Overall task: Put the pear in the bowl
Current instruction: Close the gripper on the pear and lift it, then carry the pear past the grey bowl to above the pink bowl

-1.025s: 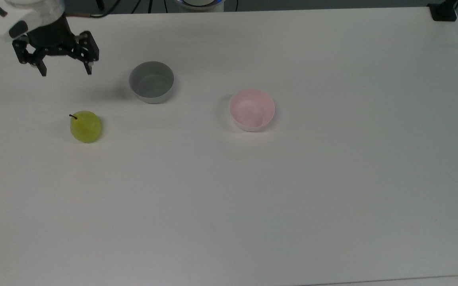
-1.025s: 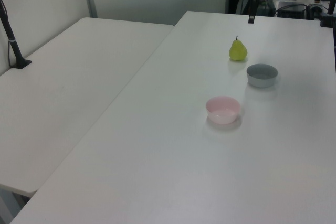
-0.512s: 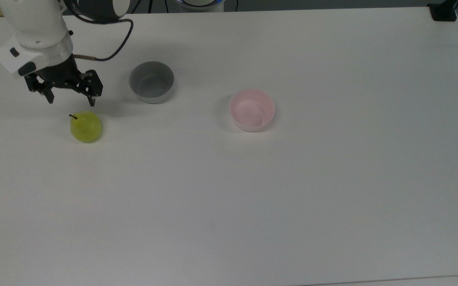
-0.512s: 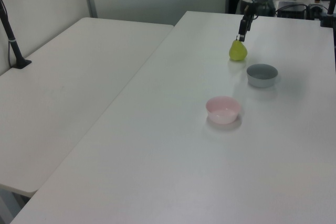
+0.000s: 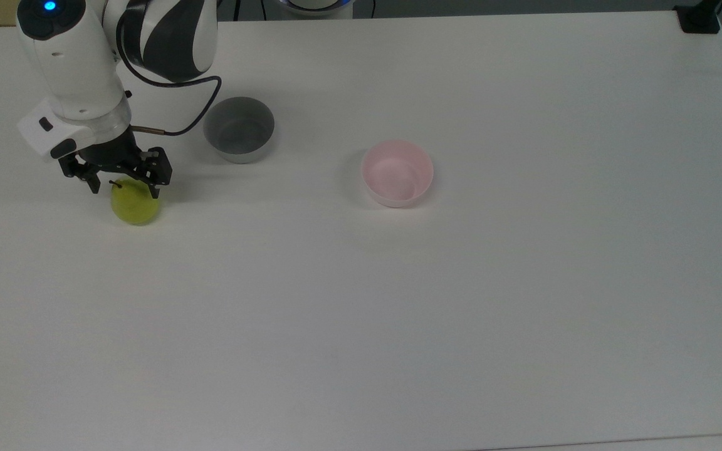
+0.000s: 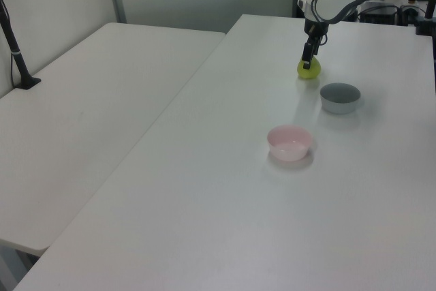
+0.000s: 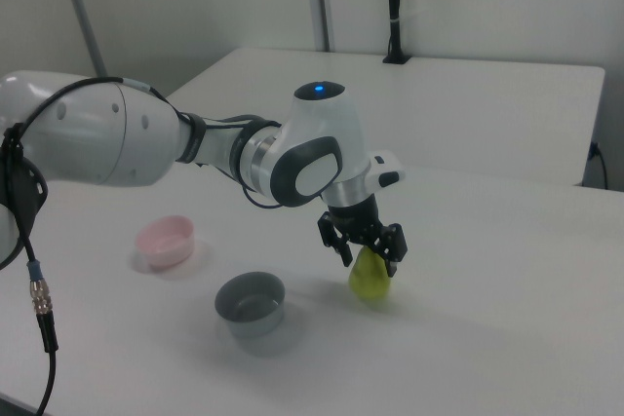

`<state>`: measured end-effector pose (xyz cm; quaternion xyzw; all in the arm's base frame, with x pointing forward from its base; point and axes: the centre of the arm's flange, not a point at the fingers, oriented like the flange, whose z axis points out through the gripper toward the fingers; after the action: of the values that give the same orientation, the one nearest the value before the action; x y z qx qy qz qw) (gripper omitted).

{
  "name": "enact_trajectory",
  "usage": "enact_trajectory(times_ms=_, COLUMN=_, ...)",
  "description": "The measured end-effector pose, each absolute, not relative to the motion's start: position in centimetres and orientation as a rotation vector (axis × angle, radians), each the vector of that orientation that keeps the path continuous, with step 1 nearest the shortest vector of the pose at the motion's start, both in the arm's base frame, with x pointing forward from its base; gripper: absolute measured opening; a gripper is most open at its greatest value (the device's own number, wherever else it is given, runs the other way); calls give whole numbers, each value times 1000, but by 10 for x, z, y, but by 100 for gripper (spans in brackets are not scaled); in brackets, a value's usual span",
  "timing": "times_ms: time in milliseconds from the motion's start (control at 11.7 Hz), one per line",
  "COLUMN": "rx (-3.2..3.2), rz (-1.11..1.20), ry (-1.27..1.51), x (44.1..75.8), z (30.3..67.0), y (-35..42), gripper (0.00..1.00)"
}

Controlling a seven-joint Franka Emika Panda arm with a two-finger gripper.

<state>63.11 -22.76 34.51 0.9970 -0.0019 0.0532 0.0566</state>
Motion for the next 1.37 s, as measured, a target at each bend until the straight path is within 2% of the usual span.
enact_trajectory(times_ms=171, rx=3026, rz=167, ry=-14, x=632, z=345, y=-227, gripper=64)
enact_trajectory(times_ms=256, rx=3029, rz=172, ry=-19, x=633, z=346, y=-227, gripper=61)
enact_trajectory(times_ms=598, rx=3039, rz=150, ry=-19, x=631, z=363, y=-224, gripper=61)
enact_trajectory(times_ms=1025, rx=3084, rz=55, ry=62, x=618, z=461, y=-177, gripper=61)
enact_trajectory(times_ms=1367, rx=3121, rz=66, ry=93, x=604, z=530, y=-137, gripper=61)
